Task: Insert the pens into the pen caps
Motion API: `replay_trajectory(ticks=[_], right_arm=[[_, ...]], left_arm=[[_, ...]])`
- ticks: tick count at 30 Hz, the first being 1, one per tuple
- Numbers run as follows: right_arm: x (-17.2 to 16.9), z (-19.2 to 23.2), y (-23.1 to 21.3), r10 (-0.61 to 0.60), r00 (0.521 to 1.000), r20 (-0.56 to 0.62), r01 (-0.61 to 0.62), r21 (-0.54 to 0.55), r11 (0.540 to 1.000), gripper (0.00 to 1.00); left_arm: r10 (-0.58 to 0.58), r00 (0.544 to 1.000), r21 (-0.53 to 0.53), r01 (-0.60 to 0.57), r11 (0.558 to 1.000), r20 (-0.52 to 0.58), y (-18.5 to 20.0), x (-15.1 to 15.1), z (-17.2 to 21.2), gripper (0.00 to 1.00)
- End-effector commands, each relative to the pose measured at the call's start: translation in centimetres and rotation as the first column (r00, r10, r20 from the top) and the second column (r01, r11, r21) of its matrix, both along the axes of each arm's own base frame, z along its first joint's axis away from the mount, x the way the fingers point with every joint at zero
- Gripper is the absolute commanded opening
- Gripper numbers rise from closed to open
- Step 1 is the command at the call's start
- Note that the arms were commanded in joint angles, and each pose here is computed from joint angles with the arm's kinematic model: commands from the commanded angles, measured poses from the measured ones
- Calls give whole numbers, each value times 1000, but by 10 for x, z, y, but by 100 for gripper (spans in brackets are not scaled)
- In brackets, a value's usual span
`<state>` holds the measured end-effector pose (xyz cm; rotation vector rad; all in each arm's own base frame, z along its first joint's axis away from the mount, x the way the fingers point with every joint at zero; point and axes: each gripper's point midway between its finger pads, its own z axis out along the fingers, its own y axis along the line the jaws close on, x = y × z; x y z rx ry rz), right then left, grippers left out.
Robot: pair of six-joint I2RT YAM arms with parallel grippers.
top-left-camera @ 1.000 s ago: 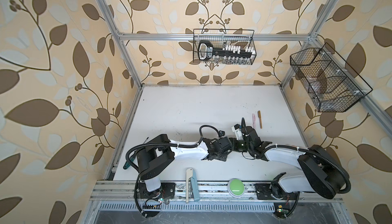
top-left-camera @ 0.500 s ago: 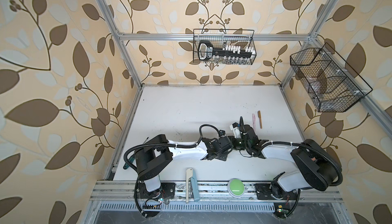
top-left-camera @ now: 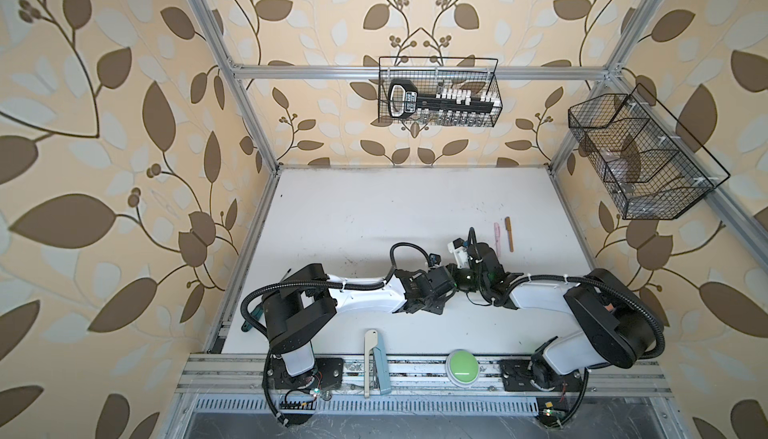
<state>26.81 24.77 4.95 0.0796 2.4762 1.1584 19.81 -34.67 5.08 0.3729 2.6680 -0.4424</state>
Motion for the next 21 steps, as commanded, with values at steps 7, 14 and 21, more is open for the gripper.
replay_trajectory(ticks=[7,14,21], right_arm=[[11,31,-6,-4,1000,27,1,113,994,0],[10,87,-11,10,993,119,-34,199,979,0],[5,126,-6,2,982,187,-50,252,966,0]], left_arm=[[38,992,-218,-11,976,121,2,4,64,49],[-23,983,-527,117,842,182,2,-2,116,67],[-51,982,-644,157,749,180,9,-2,136,63]])
